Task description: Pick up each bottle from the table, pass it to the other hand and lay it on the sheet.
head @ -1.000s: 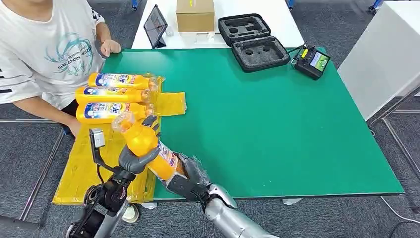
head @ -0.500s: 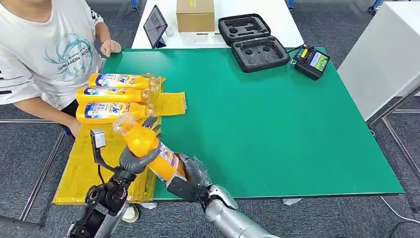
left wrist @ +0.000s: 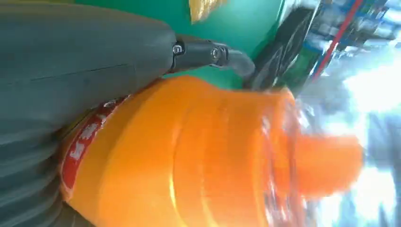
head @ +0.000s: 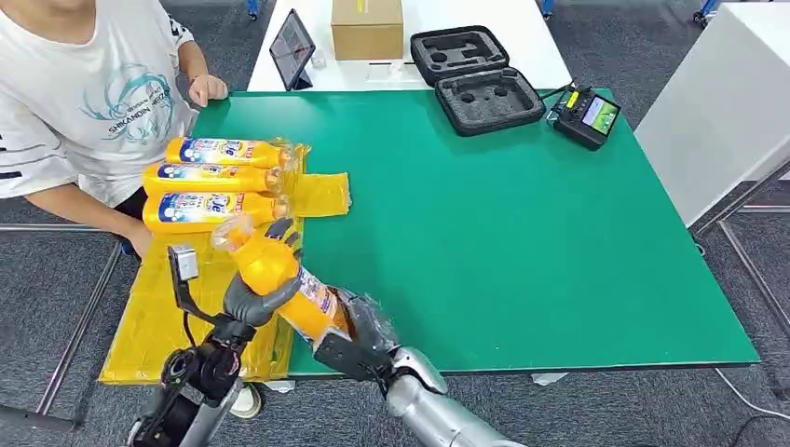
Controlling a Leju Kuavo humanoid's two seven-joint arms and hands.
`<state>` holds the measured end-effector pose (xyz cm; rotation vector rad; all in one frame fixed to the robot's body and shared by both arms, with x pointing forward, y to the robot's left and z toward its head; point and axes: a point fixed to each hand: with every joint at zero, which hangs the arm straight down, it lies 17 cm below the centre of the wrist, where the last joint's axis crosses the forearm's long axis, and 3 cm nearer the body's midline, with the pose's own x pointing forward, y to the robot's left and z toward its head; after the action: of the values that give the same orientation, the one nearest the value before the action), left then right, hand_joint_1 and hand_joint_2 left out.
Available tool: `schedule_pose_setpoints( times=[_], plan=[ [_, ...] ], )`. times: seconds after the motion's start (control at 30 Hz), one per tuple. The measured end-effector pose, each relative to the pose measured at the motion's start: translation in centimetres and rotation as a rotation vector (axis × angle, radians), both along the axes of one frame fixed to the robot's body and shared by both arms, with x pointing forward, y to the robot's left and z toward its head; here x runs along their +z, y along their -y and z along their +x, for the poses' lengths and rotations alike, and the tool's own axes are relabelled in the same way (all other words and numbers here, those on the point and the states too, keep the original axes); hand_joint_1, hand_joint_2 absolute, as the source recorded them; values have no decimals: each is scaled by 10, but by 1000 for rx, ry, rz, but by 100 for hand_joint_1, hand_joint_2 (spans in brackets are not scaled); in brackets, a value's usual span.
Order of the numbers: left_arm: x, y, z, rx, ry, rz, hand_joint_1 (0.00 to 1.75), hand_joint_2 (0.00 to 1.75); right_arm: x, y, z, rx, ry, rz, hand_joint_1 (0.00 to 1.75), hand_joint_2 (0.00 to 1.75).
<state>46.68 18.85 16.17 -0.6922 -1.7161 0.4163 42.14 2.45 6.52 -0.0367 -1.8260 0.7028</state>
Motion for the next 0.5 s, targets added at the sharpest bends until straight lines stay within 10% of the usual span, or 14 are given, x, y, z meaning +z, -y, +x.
schedule_pose_setpoints(
  times=[0.07, 0.1, 0.13, 0.17, 0.2, 0.5],
  plan=[
    [-4, -4, -3, 27, -6, 14, 175, 175, -1, 2, -2, -9, 21, -24, 175, 175],
    [-5, -4, -4, 29, -8, 17, 175, 175, -1, 3, -2, -11, 28, -32, 58, 175],
    [-5, -4, -5, 30, -9, 19, 175, 175, -1, 3, -2, -14, 34, -38, 0, 175],
    [-5, -3, -5, 30, -8, 23, 175, 175, -1, 4, -1, -18, 38, -41, 0, 175],
    [-4, -2, -5, 27, -7, 22, 175, 175, 0, 6, -1, -23, 47, -41, 0, 0],
    [14, -10, -2, 72, 26, 24, 175, 175, 32, 14, -2, -86, 159, 40, 0, 0]
  ],
)
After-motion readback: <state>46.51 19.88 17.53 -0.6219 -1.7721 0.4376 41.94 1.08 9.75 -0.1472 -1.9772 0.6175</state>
